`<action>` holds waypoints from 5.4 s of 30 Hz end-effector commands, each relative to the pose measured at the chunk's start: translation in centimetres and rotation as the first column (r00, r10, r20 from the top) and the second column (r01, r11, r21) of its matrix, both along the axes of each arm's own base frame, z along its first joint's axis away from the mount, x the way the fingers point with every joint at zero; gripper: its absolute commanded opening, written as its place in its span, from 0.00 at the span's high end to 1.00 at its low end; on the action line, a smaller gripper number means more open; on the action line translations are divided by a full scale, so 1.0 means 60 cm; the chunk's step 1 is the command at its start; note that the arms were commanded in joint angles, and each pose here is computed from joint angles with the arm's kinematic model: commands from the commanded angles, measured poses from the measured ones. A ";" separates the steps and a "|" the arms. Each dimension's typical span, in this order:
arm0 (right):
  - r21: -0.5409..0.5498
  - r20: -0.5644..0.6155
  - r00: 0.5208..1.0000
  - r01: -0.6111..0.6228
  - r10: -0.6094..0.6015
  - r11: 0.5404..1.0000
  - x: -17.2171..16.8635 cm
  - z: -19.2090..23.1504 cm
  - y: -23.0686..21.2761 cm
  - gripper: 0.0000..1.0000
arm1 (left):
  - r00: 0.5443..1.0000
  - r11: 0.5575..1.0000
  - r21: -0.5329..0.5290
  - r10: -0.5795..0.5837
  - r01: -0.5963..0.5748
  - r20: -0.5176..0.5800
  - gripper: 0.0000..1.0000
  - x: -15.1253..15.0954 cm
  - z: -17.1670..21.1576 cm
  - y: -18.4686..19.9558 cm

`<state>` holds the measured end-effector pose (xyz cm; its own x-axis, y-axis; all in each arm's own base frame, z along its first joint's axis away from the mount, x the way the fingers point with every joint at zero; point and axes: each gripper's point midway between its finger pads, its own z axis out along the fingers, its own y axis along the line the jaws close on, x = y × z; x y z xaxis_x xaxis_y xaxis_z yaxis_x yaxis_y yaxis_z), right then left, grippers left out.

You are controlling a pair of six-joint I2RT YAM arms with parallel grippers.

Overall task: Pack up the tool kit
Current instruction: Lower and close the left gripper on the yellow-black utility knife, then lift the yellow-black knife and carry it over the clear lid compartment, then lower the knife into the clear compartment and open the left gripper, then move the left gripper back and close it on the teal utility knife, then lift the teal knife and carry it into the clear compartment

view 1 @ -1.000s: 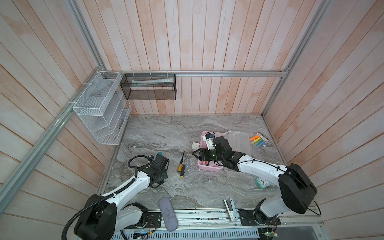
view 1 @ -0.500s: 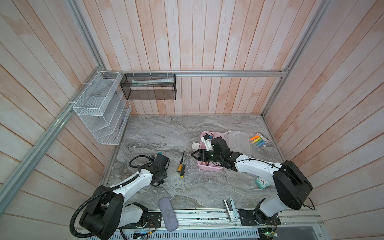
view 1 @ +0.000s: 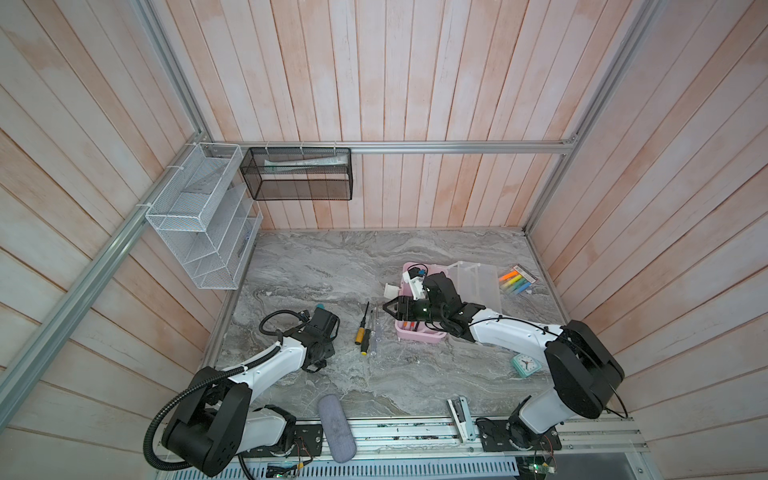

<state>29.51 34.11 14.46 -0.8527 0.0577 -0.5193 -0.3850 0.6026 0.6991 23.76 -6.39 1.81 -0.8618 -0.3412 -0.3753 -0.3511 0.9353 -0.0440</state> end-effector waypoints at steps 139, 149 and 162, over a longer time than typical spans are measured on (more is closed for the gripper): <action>-0.087 0.058 0.998 0.015 -0.010 0.996 0.000 0.000 0.024 0.43 | 0.992 0.996 0.021 -0.085 0.084 0.092 0.60 0.144 -0.006 -0.010; -0.087 0.055 0.998 0.026 -0.021 0.996 0.005 -0.004 0.013 0.43 | 0.994 0.996 0.034 -0.081 0.078 0.078 0.70 0.137 -0.011 -0.004; -0.052 0.072 0.997 0.037 -0.033 0.998 0.009 0.020 0.006 0.43 | 0.976 0.994 -0.046 -0.090 0.101 0.196 0.74 0.149 0.084 -0.024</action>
<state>29.84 34.49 14.19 -0.8264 0.0414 -0.5615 -0.3916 0.6742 0.6261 32.44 -7.65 4.77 -0.8226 -0.2723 -0.4992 -0.2447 0.9620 -0.1214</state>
